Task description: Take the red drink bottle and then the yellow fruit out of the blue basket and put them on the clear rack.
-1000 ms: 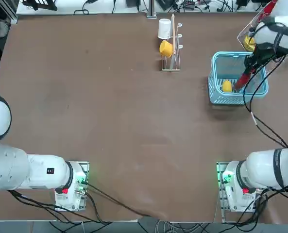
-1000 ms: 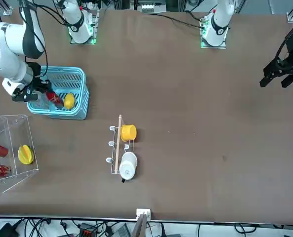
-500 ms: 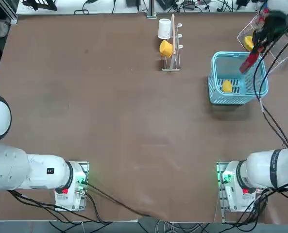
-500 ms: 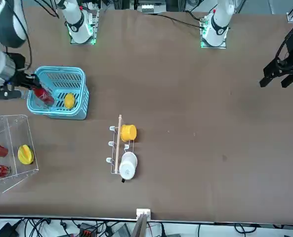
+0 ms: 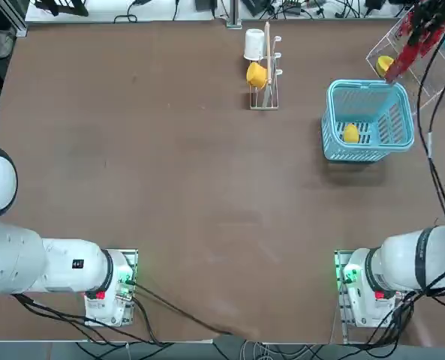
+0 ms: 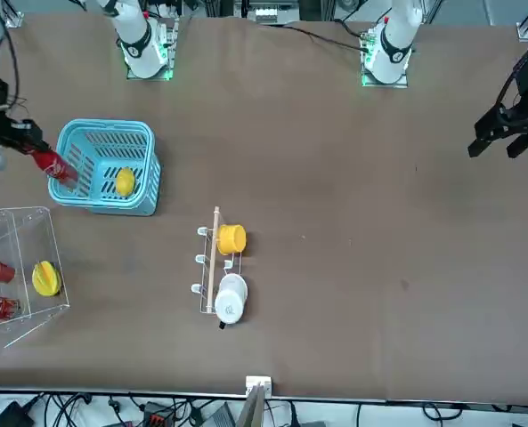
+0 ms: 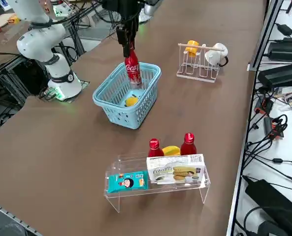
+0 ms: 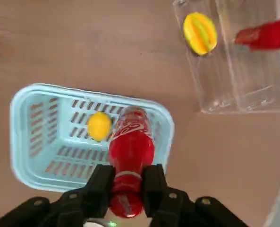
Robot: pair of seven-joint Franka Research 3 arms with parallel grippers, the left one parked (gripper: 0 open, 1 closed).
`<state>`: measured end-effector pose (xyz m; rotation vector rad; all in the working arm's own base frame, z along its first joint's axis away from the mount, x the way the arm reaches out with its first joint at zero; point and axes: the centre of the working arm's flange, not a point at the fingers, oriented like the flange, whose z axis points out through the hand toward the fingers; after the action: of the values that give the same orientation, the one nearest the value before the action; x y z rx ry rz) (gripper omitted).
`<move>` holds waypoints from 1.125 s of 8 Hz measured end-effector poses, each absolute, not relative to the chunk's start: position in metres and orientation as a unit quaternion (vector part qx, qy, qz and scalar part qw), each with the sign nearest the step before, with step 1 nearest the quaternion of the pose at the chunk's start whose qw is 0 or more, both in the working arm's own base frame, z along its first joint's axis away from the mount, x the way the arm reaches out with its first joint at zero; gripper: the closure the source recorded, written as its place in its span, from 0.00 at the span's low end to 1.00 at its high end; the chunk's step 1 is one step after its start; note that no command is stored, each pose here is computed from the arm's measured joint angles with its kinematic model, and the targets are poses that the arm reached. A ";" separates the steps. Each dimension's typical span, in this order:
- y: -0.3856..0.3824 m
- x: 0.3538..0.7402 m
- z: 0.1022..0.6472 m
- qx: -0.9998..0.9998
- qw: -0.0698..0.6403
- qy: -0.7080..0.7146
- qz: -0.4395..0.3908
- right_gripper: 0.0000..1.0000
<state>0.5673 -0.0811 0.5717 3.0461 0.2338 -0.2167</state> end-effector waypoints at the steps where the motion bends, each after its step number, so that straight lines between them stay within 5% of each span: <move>1: -0.105 0.575 0.568 0.990 0.051 0.108 -0.079 0.63; 9: -0.307 0.600 0.476 0.938 0.073 0.335 -0.049 0.63</move>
<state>0.6005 -0.3066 0.4763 2.8164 1.0074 -0.1466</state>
